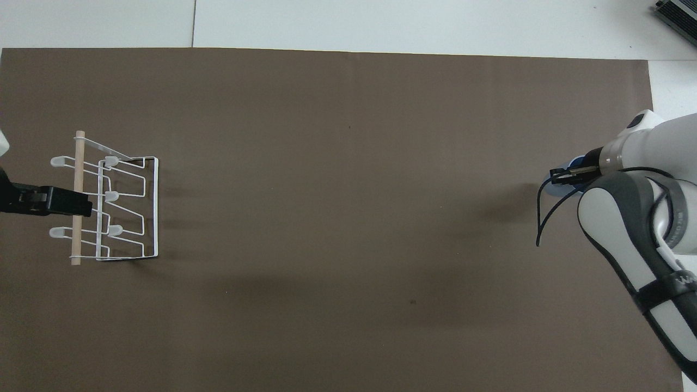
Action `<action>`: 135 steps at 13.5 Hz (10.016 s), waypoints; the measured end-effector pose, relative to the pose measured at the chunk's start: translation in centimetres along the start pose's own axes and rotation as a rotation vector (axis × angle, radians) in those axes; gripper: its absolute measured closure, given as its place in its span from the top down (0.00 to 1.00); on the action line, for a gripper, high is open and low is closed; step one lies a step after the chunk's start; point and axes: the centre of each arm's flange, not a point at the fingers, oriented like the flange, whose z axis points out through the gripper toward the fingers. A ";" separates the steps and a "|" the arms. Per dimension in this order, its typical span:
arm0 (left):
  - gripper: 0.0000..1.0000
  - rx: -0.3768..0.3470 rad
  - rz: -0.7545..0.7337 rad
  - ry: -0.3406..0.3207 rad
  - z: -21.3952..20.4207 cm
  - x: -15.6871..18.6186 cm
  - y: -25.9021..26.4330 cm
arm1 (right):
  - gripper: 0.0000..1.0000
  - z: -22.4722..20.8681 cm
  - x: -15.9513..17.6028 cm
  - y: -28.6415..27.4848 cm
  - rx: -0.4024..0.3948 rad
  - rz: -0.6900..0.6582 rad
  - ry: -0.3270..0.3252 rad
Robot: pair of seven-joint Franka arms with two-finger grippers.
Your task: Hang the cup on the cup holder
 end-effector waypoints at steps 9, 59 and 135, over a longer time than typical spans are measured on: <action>1.00 0.012 -0.077 -0.061 1.5 -2.1 0.1 | 0.06 -18.1 -3.2 -3.5 -0.034 -0.040 0.041; 1.00 -0.752 -1.253 -0.711 3.6 -2.8 15.1 | 0.06 -22.0 -10.5 -42.1 0.848 0.154 0.209; 0.74 0.492 -0.869 0.820 16.1 5.5 4.2 | 1.00 -19.0 -7.1 -6.7 -0.016 0.021 -0.018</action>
